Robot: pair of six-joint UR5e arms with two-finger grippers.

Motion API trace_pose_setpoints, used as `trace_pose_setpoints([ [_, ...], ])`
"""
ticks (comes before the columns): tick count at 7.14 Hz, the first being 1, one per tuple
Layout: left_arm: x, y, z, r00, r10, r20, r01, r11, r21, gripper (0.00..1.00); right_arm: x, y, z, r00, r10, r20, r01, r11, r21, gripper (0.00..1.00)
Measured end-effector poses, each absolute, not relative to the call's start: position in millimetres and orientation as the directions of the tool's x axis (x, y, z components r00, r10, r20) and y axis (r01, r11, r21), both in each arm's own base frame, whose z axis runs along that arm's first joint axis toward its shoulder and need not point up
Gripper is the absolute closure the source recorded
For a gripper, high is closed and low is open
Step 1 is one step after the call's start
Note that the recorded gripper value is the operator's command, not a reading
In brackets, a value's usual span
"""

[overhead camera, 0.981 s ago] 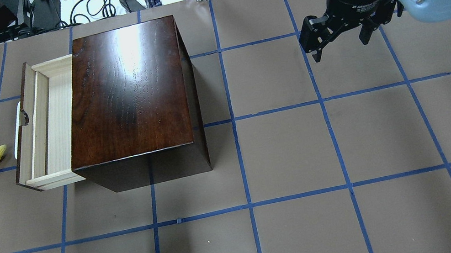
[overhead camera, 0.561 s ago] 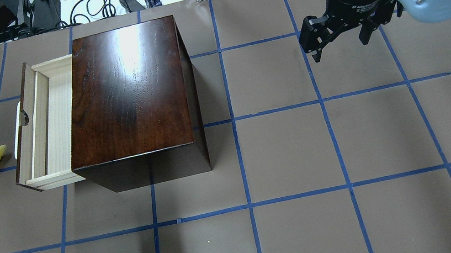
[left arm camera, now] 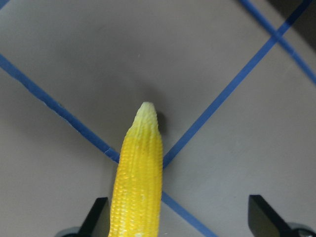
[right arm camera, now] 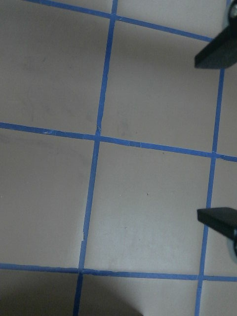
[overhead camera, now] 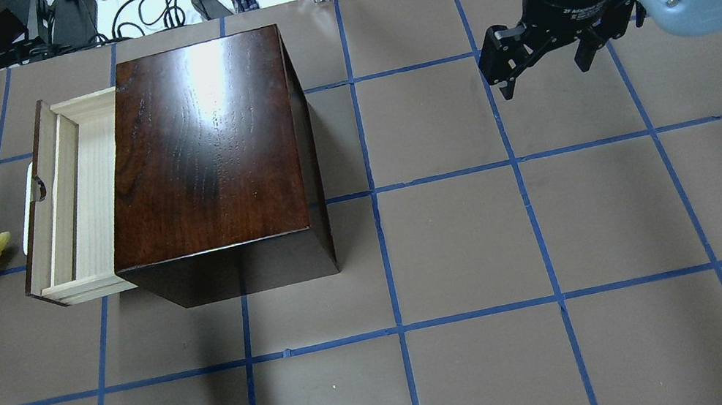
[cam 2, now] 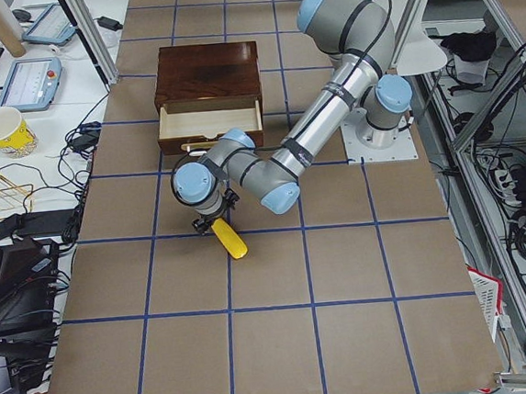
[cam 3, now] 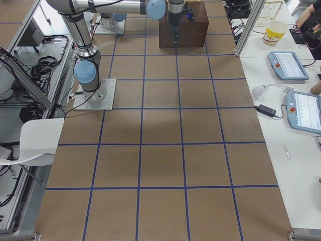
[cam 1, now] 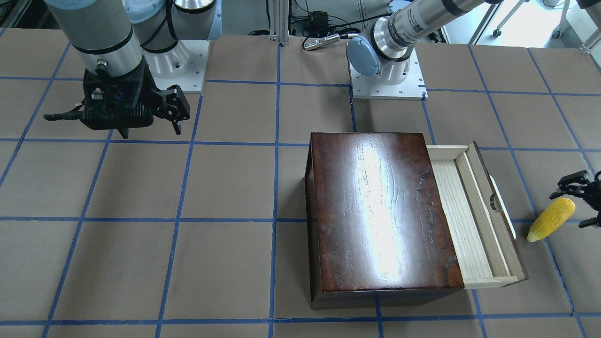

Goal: Open drawer and put corn inside
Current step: 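Grasp the yellow corn cob with the left gripper and lift it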

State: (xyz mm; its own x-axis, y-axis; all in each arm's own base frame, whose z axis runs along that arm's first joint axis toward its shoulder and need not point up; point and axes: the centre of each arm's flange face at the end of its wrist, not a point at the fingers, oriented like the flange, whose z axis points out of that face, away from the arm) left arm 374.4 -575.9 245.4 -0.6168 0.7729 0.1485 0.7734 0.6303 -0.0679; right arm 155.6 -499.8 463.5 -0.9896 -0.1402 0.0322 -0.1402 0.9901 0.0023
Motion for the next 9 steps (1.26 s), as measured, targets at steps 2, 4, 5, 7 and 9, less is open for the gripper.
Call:
trace_pose_setpoints([
  [2,380,-576,222,-0.567,0.807,0.165,0.810,0.583,-0.070,0.00,155,-500,464,-0.990,-0.140,0.032,-0.140,0.990,0.002,0.00],
  [4,383,-578,206,-0.534,0.828,0.170,0.831,0.552,-0.076,0.00,155,-500,464,-0.990,-0.139,0.032,-0.139,0.990,0.002,0.00],
  [5,385,-580,200,-0.524,0.836,0.164,0.838,0.541,-0.077,0.00,155,-500,464,-0.990,-0.139,0.032,-0.139,0.990,0.002,0.00],
  [7,388,-583,189,-0.518,0.842,0.153,0.843,0.533,-0.075,0.32,155,-500,463,-0.990,-0.139,0.032,-0.139,0.990,0.002,0.00],
  [9,390,-583,187,-0.497,0.855,0.147,0.858,0.510,-0.064,1.00,156,-500,464,-0.990,-0.140,0.032,-0.140,0.990,0.002,0.00],
])
